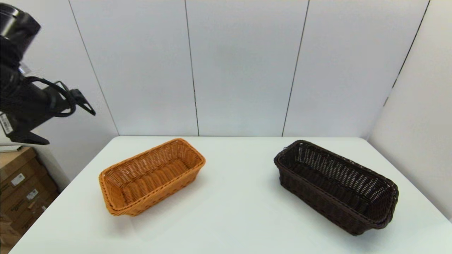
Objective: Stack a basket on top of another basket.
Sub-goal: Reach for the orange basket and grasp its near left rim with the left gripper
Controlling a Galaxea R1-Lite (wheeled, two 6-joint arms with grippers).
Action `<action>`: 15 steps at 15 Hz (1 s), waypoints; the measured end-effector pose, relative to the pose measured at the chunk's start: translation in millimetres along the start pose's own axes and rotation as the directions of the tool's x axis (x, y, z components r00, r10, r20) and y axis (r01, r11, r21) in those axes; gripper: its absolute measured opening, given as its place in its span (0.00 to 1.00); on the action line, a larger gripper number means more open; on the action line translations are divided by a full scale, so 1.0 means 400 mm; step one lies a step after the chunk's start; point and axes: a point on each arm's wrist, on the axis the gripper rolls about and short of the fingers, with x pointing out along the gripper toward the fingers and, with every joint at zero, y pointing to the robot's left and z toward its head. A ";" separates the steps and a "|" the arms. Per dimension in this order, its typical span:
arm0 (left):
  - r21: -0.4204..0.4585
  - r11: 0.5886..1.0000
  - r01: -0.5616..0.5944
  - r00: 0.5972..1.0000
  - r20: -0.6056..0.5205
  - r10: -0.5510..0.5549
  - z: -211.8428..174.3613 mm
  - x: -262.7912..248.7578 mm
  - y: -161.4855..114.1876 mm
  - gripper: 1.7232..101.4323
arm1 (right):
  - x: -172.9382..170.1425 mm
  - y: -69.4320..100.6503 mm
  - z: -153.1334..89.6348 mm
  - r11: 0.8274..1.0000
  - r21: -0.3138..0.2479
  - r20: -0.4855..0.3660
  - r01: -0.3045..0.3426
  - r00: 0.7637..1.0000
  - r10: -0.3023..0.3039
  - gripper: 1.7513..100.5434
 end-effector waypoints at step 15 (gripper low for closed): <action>-0.005 0.988 -0.157 0.818 -0.561 0.127 -0.008 0.345 0.124 0.96 | 0.000 0.000 0.000 1.000 0.000 0.000 0.000 1.000 0.000 0.97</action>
